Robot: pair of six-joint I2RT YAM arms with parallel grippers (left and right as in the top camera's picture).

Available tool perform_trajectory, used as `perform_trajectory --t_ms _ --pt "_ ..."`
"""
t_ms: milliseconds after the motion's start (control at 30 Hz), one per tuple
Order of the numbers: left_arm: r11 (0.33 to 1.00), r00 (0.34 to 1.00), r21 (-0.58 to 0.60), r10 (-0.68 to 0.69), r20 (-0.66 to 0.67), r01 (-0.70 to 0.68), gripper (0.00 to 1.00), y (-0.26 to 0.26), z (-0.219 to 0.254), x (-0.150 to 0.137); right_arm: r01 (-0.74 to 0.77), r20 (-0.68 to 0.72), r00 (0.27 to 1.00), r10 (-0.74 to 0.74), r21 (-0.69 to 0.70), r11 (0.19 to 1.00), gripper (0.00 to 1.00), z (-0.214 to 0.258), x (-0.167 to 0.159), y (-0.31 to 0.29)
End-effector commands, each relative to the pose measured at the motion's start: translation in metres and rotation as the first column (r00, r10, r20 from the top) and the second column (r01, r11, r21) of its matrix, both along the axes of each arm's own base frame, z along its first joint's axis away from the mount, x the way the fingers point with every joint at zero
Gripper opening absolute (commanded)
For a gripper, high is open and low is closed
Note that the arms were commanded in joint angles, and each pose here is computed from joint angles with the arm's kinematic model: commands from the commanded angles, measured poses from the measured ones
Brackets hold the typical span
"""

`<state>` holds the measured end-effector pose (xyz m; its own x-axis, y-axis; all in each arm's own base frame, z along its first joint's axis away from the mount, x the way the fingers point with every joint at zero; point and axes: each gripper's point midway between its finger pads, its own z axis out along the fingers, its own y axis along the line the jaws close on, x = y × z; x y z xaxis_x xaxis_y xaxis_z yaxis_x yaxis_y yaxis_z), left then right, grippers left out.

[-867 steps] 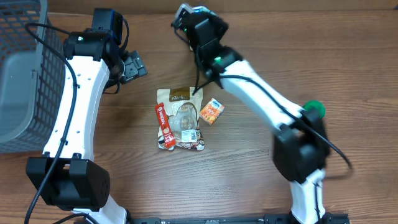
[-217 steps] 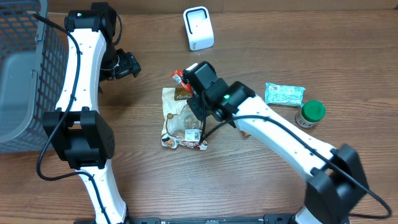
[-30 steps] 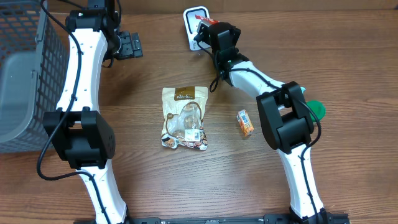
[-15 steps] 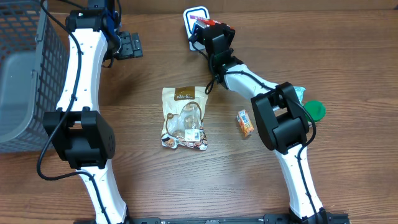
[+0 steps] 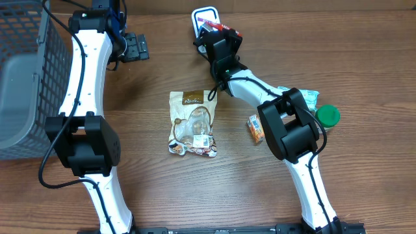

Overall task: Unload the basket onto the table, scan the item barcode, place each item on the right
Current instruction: 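Hold the stick under the white scanner with the right gripper, then carry the stick right and set it down near the wipe packet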

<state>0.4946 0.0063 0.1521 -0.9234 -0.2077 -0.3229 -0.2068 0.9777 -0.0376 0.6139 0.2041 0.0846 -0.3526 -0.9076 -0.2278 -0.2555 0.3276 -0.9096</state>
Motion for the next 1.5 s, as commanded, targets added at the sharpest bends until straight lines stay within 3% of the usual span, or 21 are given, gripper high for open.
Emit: perform_trajectory --t_ms 0,200,400,533,633,767,933,1100,1467 --pt "1.0 0.999 0.005 0.01 0.034 -0.01 1.0 0.001 0.013 0.002 -0.025 0.121 0.993 -0.002 0.229 0.973 0.03 0.102 -0.012 0.018" --pt "1.0 0.999 0.005 0.01 0.034 -0.01 0.99 0.001 0.013 0.002 -0.011 0.1 0.994 -0.044 0.496 0.868 0.03 0.194 -0.059 0.002" --pt "1.0 0.999 0.005 0.01 0.034 -0.011 1.0 0.001 0.013 0.002 0.111 -0.165 0.986 -0.01 0.616 0.78 0.03 0.213 -0.147 -0.02" --pt "1.0 0.999 0.005 0.01 0.034 -0.01 0.99 0.001 0.013 0.002 0.265 -0.458 0.883 0.102 0.666 0.697 0.04 0.187 -0.212 -0.032" --pt "1.0 0.999 0.005 0.01 0.034 -0.011 1.0 0.001 0.013 0.002 0.449 -0.667 0.723 0.18 0.651 0.612 0.04 0.15 -0.246 -0.051" --pt "1.0 0.999 0.005 0.01 0.034 -0.01 1.0 0.001 0.013 0.002 0.6 -0.764 0.623 0.17 0.605 0.523 0.04 0.107 -0.256 -0.084" --pt "1.0 0.999 0.005 0.011 0.034 -0.011 1.0 0.001 0.013 0.002 0.698 -0.797 0.591 0.123 0.582 0.416 0.04 0.04 -0.254 -0.122" --pt "1.0 0.999 0.005 0.011 0.034 -0.011 1.0 0.001 0.013 0.002 0.694 -0.789 0.602 0.119 0.591 0.411 0.05 -0.002 -0.257 -0.124" --pt "1.0 0.999 0.005 0.01 0.034 -0.011 0.99 0.001 0.013 0.002 0.691 -0.782 0.621 0.046 0.574 0.439 0.08 -0.042 -0.264 -0.138"
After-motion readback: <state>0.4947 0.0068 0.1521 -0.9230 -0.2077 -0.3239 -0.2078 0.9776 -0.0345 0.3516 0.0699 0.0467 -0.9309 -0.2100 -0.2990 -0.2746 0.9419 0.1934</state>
